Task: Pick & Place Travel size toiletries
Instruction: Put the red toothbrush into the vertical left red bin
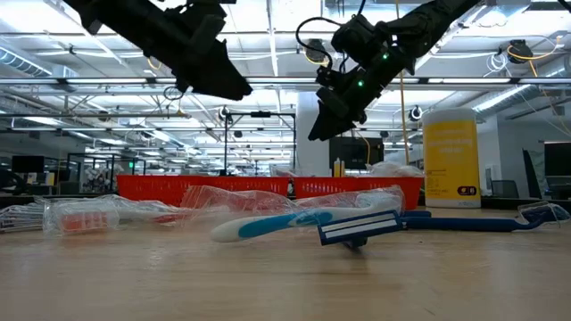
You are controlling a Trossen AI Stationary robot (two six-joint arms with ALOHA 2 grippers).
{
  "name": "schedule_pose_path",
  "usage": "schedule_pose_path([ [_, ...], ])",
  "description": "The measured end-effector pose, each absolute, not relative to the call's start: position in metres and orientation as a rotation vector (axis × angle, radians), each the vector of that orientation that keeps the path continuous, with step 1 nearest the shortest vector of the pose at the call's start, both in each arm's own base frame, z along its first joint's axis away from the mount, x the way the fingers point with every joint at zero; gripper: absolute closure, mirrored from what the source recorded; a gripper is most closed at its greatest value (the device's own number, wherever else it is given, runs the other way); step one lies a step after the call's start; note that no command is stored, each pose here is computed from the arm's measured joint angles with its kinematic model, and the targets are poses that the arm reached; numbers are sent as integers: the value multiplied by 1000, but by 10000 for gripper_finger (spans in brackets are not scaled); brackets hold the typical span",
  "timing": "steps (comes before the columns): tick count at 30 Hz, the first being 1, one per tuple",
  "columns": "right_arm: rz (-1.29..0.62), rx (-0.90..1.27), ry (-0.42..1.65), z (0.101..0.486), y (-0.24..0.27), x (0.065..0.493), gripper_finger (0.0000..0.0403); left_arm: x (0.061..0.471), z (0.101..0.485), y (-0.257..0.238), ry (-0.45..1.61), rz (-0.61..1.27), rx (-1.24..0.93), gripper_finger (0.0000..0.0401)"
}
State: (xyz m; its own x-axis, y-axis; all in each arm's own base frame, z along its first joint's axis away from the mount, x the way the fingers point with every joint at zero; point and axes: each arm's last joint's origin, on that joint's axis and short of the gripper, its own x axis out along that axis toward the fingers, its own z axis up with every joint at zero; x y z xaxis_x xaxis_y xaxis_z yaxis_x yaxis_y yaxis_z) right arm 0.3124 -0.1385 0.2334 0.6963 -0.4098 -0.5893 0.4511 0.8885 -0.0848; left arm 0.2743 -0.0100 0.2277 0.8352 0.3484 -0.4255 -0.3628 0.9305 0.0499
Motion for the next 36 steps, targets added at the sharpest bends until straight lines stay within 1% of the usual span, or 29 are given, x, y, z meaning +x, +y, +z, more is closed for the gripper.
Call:
schedule_pose_path([
  [3,-424,44,593,242,-127,316,164,275,218,-17,524,231,-101,219],
  [4,-406,34,583,245,-122,317,166,275,213,-21,557,211,-127,219],
  [9,-299,-42,527,258,-95,323,176,276,188,-39,693,227,-281,219],
  [15,-236,-81,493,263,-75,327,183,274,172,-72,823,125,-370,219],
  [20,-224,-79,497,263,-70,328,182,271,174,-101,968,118,-409,219],
  [24,-221,-71,500,262,-69,328,184,271,168,-118,1052,138,-416,219],
  [36,-200,-58,504,258,-60,329,188,279,130,-119,1204,226,-479,220],
])
